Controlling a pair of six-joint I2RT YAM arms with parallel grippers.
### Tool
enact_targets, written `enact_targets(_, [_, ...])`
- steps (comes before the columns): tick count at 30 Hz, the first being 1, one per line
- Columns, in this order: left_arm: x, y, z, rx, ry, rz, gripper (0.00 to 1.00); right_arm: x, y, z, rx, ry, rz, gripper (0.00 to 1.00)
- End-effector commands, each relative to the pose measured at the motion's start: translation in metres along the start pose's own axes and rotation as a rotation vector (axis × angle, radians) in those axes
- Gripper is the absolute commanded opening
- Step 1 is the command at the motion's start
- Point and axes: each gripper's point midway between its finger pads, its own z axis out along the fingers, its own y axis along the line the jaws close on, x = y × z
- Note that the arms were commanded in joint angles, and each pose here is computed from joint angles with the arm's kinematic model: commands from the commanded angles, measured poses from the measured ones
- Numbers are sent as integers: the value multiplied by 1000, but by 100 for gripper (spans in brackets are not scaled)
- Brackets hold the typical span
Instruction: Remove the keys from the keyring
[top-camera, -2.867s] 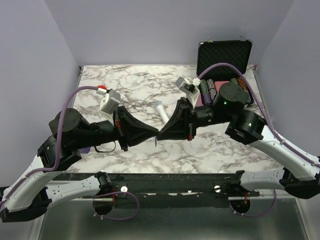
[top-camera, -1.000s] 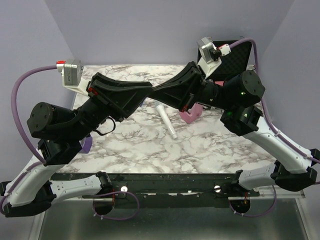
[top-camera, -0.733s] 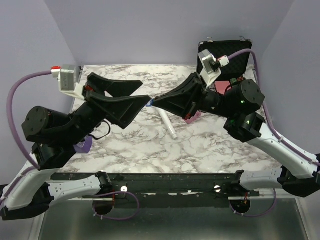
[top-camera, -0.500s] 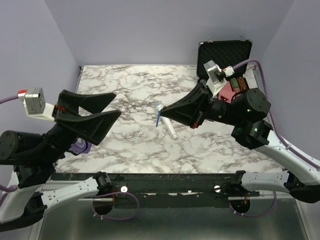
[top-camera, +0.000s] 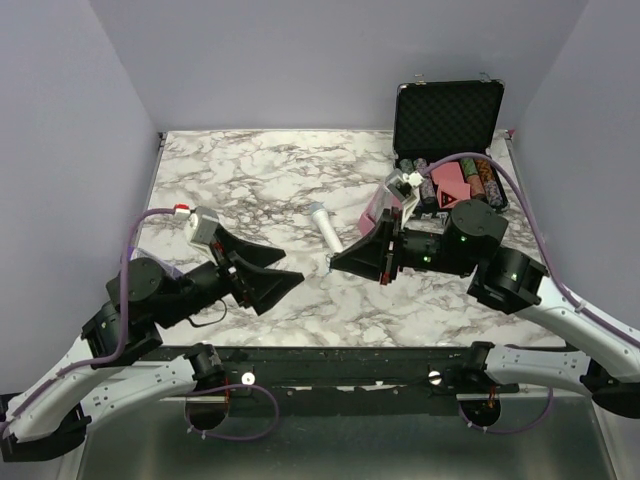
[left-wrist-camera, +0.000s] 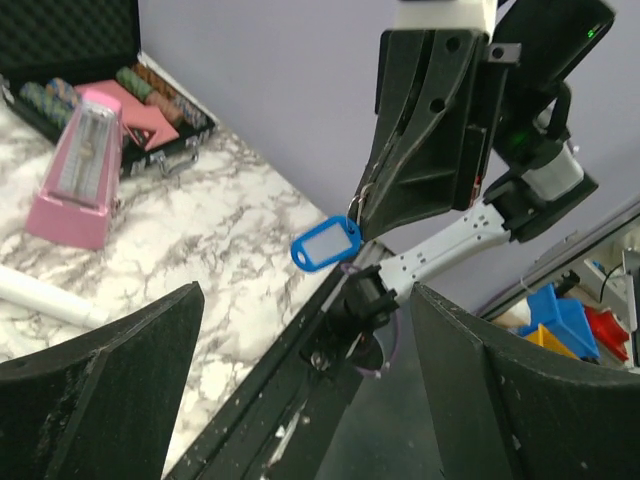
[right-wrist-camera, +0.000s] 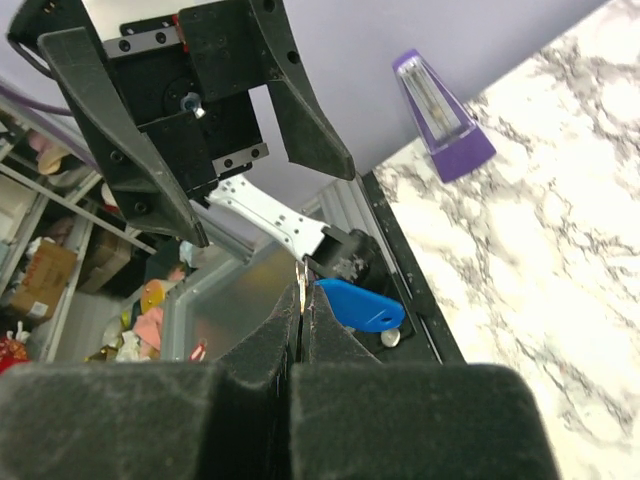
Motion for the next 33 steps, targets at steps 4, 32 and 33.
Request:
enact_targets(4, [7,-16,21,70,95,35,91,25,-5,-5,-14,74,-3,1])
enact_targets(32, [2,-65,31,363,429,170,51,11,48,-9,-272,155,-153,1])
enact_targets(33, [2,-65,31,363,429,170,50,10,47,-9,-267,151,-154,1])
